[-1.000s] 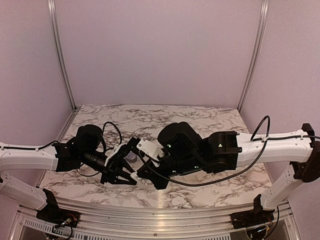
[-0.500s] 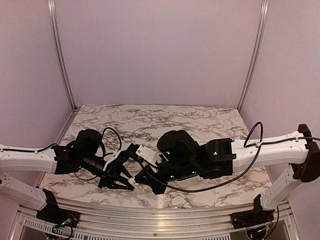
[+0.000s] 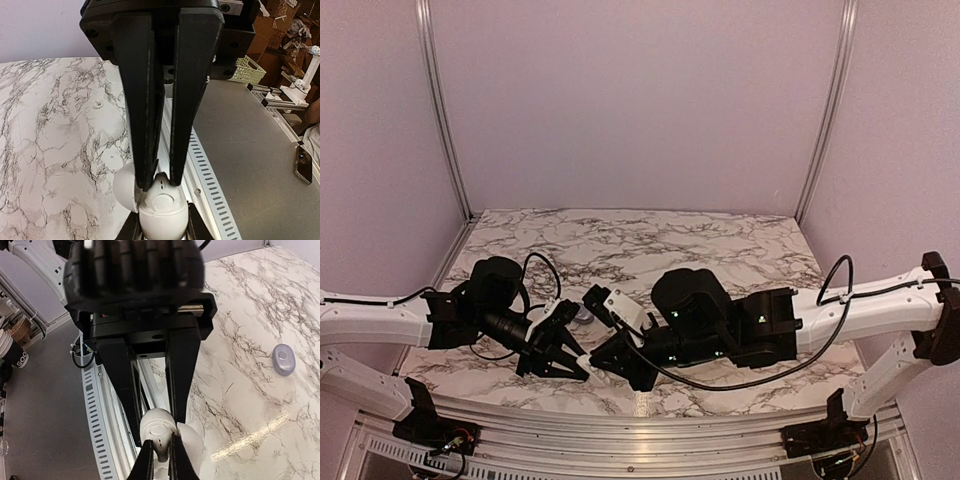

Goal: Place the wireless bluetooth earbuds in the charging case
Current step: Pick up the left earbud from the left side groove of the charging case.

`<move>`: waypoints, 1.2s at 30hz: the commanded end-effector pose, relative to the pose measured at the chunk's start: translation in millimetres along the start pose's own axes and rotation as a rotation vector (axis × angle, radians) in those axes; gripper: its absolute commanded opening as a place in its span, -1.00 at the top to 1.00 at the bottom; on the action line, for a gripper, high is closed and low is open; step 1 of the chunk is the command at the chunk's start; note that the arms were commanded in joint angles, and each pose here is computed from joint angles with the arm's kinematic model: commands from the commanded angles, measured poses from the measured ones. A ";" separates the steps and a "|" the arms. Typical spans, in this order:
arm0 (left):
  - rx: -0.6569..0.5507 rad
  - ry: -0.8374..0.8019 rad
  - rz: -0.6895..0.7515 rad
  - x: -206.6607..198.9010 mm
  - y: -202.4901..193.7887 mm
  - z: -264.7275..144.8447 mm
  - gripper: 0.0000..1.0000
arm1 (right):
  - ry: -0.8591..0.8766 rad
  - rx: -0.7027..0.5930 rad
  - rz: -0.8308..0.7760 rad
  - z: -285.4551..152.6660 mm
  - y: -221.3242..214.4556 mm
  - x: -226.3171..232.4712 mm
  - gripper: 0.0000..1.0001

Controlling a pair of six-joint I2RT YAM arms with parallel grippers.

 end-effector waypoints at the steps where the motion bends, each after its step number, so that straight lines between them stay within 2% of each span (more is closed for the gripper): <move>1: -0.165 -0.082 0.255 -19.3 50.4 -6.6 1.00 | -0.001 0.050 -0.001 11.8 -16.3 5.9 0.74; 6: -0.165 -0.087 0.256 -20.1 50.6 -6.5 1.00 | -0.020 0.042 -0.003 9.6 -14.8 5.7 0.68; 12: -0.165 -0.088 0.257 -20.9 50.0 -6.6 1.00 | -0.066 0.021 -0.005 3.8 -10.5 3.4 0.99; 19: -0.164 -0.081 0.257 -20.4 49.8 -6.2 1.00 | -0.103 0.008 0.004 -8.0 -5.3 1.6 1.00; 36: -0.154 -0.014 0.242 -11.8 48.4 -3.2 1.00 | -0.183 -0.051 0.069 -67.3 -1.4 -2.1 1.00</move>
Point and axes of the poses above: each gripper's point midway between its finger pads, its own z axis out along the fingers, its own x axis along the line the jaws close on, y = z × x, the point moved 10 cm from there along -z, back along the fingers, and after that the axes turned 6 degrees about -z, right-handed, at the moved point
